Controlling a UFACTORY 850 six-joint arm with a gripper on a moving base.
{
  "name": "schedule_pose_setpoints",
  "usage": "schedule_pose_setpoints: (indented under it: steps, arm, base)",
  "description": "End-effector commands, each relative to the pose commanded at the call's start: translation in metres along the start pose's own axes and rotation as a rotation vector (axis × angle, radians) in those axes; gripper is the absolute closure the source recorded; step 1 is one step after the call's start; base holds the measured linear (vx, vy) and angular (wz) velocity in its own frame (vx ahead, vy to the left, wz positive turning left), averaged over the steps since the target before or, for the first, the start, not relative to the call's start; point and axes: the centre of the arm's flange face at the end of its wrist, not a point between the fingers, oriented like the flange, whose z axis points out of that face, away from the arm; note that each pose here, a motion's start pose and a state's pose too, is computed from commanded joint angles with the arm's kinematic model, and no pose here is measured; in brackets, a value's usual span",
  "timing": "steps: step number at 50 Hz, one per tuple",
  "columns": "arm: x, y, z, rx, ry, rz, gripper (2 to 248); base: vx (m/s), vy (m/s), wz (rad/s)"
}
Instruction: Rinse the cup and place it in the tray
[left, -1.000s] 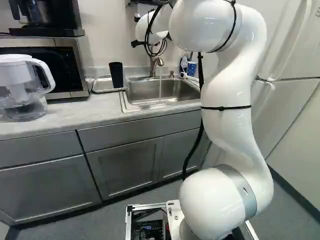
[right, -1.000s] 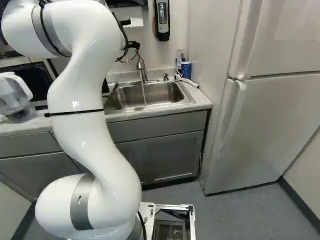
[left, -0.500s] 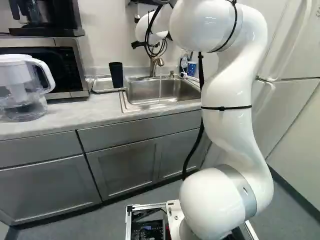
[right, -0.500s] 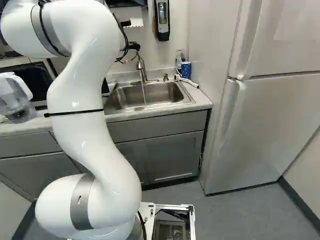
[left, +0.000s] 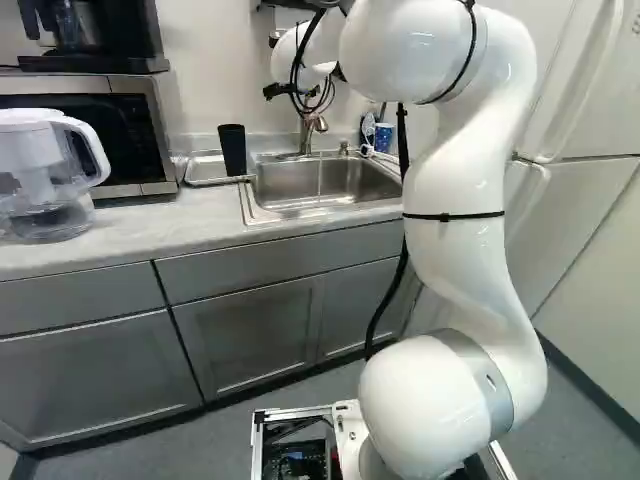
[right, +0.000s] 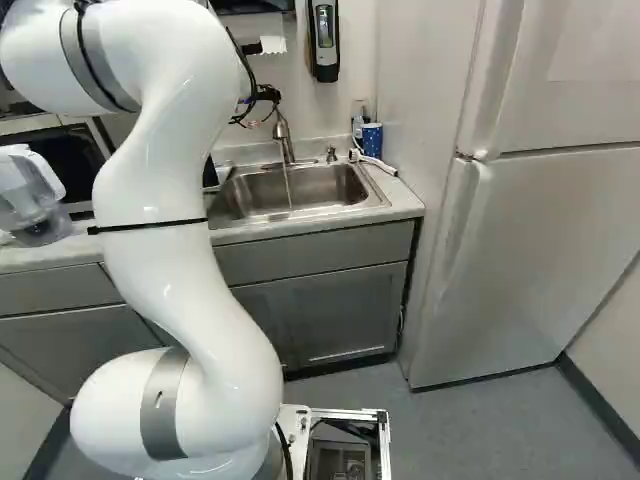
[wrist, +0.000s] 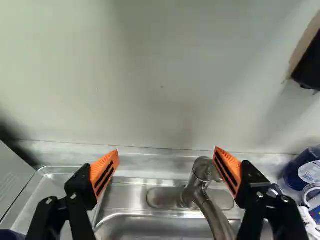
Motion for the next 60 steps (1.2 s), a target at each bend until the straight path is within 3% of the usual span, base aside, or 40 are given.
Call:
schedule_pose_setpoints:
  steps: [31, 44, 60]
  arm:
    - [-0.003, -0.002, -0.005, 0.002, -0.03, -0.001, 3]
    - [0.0, -0.002, -0.005, 0.003, 0.011, -0.001, 3]
    - [-0.001, -0.007, -0.015, 0.011, 0.006, -0.003, 3]
  base:
    - [0.0, 0.0, 0.0]
    - [0.0, 0.0, 0.0]
    - [0.0, 0.0, 0.0]
